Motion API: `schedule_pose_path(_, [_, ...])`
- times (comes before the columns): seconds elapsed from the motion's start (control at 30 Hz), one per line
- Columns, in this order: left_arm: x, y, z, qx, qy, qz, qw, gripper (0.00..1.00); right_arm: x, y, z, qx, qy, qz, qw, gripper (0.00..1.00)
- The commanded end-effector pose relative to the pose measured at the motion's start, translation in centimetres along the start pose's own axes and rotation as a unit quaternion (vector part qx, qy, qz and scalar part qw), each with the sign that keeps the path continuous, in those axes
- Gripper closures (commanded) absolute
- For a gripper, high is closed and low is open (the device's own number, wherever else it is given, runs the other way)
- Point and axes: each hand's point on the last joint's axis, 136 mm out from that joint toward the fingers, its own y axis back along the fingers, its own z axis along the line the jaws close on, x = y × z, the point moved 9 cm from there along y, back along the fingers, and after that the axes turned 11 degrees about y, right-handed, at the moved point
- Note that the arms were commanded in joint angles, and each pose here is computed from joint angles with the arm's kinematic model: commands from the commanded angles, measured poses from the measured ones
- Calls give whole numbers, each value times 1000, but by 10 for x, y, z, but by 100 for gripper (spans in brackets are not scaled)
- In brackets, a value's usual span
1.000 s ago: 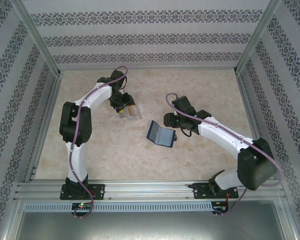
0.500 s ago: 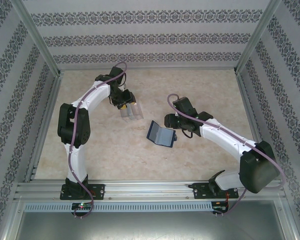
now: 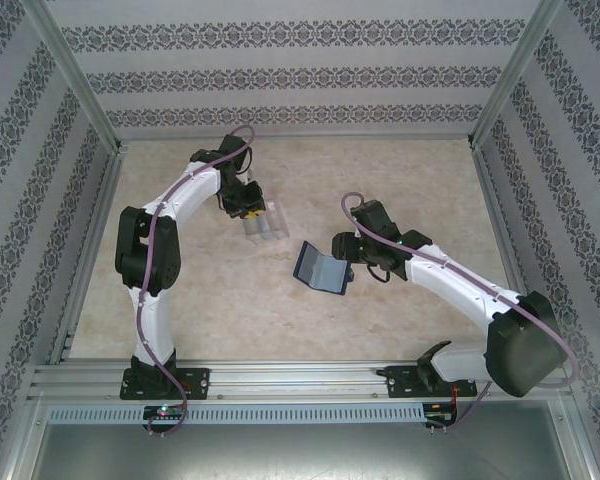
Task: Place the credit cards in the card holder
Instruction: Pick up the credit card from the storage box.
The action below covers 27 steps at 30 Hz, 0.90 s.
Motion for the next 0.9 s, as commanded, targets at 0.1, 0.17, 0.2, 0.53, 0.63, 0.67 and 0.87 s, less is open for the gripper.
schedule_pose_path(0.1, [7, 11, -1, -14, -17, 4, 1000, 97, -3, 6, -1, -5, -13, -14, 1000, 49])
schedule_pose_path(0.17, [8, 14, -1, -15, -23, 3, 1000, 99, -3, 7, -1, -5, -14, -15, 1000, 49])
schedule_pose_path(0.2, [9, 15, -1, -15, -25, 4, 1000, 100, -3, 7, -1, -6, -14, -15, 1000, 48])
schedule_pose_path(0.53, [22, 57, 0, 14, -31, 9, 999, 100, -20, 28, 2, 15, 16, -34, 999, 49])
schedule_pose_path(0.63, [27, 77, 1, 20, -39, -5, 999, 100, -33, 39, 10, -8, 21, -60, 998, 48])
schedule_pose_path(0.67, [29, 84, 3, 19, -42, -10, 999, 100, -38, 42, 13, -18, 21, -68, 997, 49])
schedule_pose_path(0.87, [39, 122, 5, 97, -68, 4, 993, 100, -59, 61, 33, -83, 30, -122, 989, 49])
